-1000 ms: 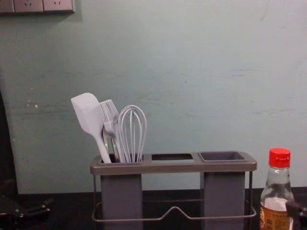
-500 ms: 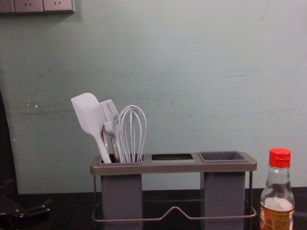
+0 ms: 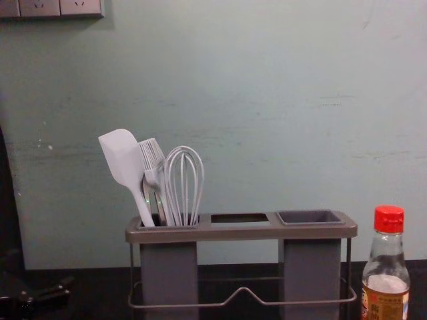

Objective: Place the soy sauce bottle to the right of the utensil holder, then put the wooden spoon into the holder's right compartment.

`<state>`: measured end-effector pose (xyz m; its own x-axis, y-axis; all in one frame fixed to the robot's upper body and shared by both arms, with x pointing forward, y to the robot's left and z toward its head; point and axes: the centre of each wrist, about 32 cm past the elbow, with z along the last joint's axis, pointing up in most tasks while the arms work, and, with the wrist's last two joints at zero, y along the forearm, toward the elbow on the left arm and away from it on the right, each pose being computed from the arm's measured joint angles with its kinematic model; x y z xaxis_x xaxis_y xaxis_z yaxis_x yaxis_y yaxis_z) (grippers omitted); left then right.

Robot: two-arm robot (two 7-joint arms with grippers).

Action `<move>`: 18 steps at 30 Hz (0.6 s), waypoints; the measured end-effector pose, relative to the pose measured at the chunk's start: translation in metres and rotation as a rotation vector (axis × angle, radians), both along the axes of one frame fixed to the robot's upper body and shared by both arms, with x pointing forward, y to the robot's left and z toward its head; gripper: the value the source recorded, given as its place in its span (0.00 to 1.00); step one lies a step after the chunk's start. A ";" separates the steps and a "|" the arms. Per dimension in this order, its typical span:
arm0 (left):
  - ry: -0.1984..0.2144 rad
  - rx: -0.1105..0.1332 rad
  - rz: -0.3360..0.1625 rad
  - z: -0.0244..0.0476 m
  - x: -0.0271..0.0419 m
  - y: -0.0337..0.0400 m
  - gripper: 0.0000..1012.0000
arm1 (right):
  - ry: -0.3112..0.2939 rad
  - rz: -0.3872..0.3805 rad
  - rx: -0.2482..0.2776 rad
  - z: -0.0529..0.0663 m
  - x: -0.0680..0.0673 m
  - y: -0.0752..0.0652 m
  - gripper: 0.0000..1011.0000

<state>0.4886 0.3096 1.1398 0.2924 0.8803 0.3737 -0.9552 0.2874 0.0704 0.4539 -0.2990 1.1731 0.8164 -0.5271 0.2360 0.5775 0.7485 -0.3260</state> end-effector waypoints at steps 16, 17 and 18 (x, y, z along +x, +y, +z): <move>0.000 0.000 0.000 0.0001 0.0000 0.0000 0.99 | 0.083 0.143 -0.065 -0.001 0.021 0.015 0.99; 0.000 0.000 0.000 0.0000 0.0000 0.0000 0.99 | 0.081 0.149 -0.073 0.000 0.023 0.016 0.99; 0.000 0.000 0.000 0.0000 0.0000 0.0000 0.99 | 0.080 0.153 -0.083 0.001 0.024 0.016 0.99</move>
